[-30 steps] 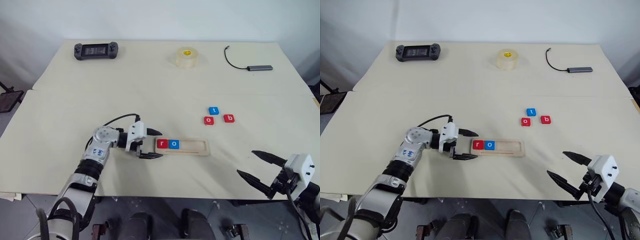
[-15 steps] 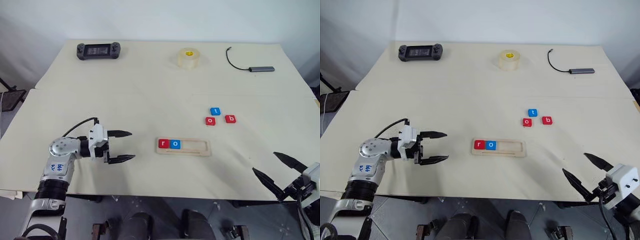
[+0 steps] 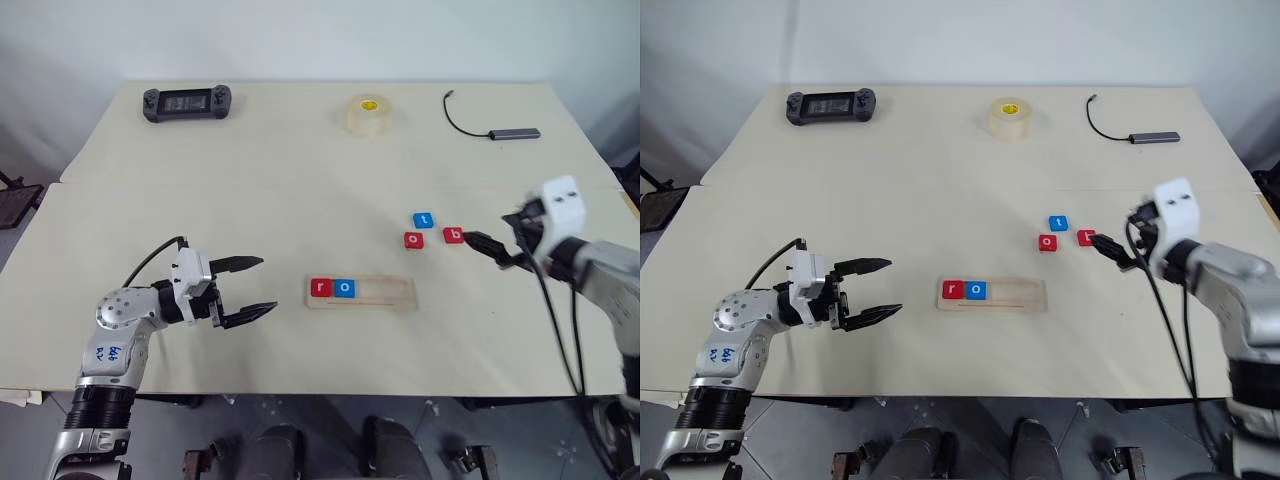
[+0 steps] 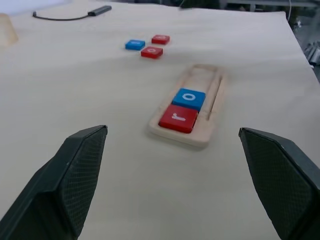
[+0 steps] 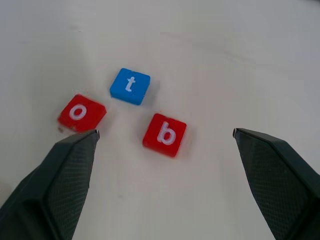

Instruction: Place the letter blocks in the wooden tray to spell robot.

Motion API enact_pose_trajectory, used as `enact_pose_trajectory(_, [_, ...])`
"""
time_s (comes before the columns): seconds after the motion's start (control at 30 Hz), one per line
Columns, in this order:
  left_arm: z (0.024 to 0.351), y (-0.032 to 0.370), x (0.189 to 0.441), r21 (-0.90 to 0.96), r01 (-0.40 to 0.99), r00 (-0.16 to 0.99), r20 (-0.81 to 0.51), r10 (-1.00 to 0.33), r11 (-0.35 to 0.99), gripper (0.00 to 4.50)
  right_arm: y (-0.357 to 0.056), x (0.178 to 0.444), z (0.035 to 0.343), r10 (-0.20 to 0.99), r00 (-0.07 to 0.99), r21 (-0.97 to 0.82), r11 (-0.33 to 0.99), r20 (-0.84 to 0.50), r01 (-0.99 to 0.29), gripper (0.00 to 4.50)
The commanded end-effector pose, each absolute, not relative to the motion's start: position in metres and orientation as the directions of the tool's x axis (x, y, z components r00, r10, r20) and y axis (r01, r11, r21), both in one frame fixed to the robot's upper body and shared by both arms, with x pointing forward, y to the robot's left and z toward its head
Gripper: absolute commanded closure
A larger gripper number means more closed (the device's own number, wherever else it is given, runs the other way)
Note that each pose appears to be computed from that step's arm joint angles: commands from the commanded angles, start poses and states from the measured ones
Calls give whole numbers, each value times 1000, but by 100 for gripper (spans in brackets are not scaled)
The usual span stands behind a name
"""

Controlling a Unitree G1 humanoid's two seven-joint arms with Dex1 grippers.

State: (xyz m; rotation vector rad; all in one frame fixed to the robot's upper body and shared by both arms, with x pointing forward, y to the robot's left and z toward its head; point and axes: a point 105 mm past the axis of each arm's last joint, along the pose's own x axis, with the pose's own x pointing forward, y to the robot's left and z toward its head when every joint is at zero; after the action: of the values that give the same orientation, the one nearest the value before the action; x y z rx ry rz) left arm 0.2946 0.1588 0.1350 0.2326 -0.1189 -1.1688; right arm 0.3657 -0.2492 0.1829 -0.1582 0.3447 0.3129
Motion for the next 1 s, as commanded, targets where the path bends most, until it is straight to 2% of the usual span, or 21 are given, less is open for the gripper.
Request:
enact_pose_trajectory(0.03, [143, 151, 291, 269, 889, 383, 11, -924, 371, 1, -248, 378, 185, 237, 897, -101, 951, -372, -293, 0])
enact_pose_trajectory(0.2, [142, 148, 291, 272, 880, 399, 23, -917, 390, 1, -230, 389, 188, 271, 888, -97, 940, -372, -328, 0])
enact_pose_trajectory(0.6, [140, 149, 290, 269, 878, 405, 21, -914, 396, 1, -218, 389, 191, 305, 882, -88, 930, -360, -357, 0])
enact_pose_trajectory(0.83, [144, 147, 291, 279, 882, 389, 23, -921, 380, 1, -243, 390, 178, 181, 891, -94, 966, -416, -240, 0])
enact_pose_trajectory(1.0, [145, 146, 293, 285, 882, 385, 22, -923, 375, 1, -244, 393, 163, 158, 881, -82, 973, -446, -216, 0])
